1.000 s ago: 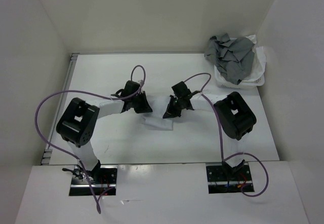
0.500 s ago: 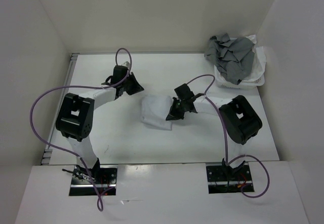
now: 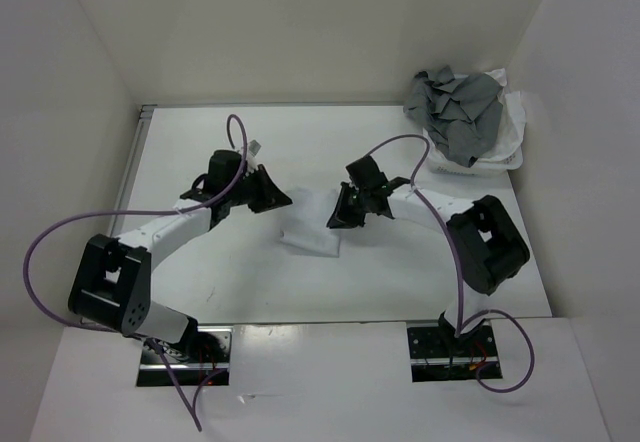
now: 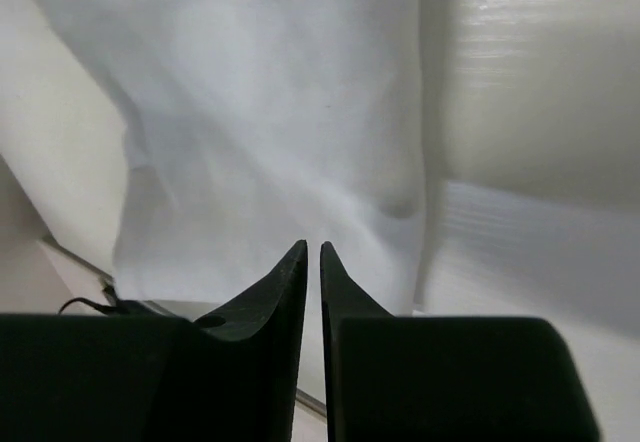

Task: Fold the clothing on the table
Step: Fold the skirt

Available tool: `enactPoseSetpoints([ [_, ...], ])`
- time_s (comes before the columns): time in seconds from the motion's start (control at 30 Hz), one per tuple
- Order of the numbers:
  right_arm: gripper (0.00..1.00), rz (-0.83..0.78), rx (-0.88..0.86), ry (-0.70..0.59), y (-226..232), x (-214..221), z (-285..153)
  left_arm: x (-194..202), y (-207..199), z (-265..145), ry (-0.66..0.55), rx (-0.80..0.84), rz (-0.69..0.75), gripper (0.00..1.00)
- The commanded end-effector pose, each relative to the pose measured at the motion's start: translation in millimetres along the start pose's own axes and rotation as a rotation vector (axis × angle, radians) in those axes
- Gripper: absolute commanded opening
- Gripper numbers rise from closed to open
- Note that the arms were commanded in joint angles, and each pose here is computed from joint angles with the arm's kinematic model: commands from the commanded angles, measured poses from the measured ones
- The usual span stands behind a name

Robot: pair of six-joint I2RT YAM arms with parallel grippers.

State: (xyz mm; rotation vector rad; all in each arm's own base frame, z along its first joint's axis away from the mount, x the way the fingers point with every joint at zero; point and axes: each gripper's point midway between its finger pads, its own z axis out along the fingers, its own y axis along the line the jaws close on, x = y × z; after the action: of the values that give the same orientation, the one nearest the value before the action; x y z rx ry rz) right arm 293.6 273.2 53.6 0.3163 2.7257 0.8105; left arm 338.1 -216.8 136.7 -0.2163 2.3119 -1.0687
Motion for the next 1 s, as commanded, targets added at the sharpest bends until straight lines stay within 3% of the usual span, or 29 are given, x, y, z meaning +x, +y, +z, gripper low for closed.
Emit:
enactPoseSetpoints([
  [0.0, 0.16, -0.060, -0.071, -0.057, 28.9, -17.9, -26.7, 14.5, -13.5, -10.1, 0.062, 0.063, -0.015, 0.00],
  [0.37, 0.18, -0.043, -0.176, -0.192, 47.9, -52.9, -87.9, 87.3, 26.2, 10.5, 0.304, 0.089, -0.249, 0.00],
  [0.57, 0.18, -0.040, -0.158, -0.247, 39.3, -62.3, -105.3, 115.8, 77.3, 24.2, 0.357, -0.101, -0.273, 0.00],
  [0.7, 0.18, -0.039, -0.169, -0.266, 39.3, -64.0, -113.6, 115.0, 92.5, 24.4, 0.321, -0.175, -0.262, 0.00],
  [0.77, 0.18, -0.043, -0.177, -0.274, 41.5, -64.3, -117.6, 110.7, 87.1, 18.8, 0.306, -0.176, -0.254, 0.00],
  [0.87, 0.18, -0.052, -0.176, -0.275, 41.1, -62.9, -120.6, 69.5, 41.9, -3.3, 0.190, -0.114, -0.191, 0.00],
  [0.97, 0.23, -0.071, -0.203, -0.278, 44.8, -58.3, -129.4, 14.7, -24.4, -47.9, -0.003, -0.022, -0.047, 0.00],
])
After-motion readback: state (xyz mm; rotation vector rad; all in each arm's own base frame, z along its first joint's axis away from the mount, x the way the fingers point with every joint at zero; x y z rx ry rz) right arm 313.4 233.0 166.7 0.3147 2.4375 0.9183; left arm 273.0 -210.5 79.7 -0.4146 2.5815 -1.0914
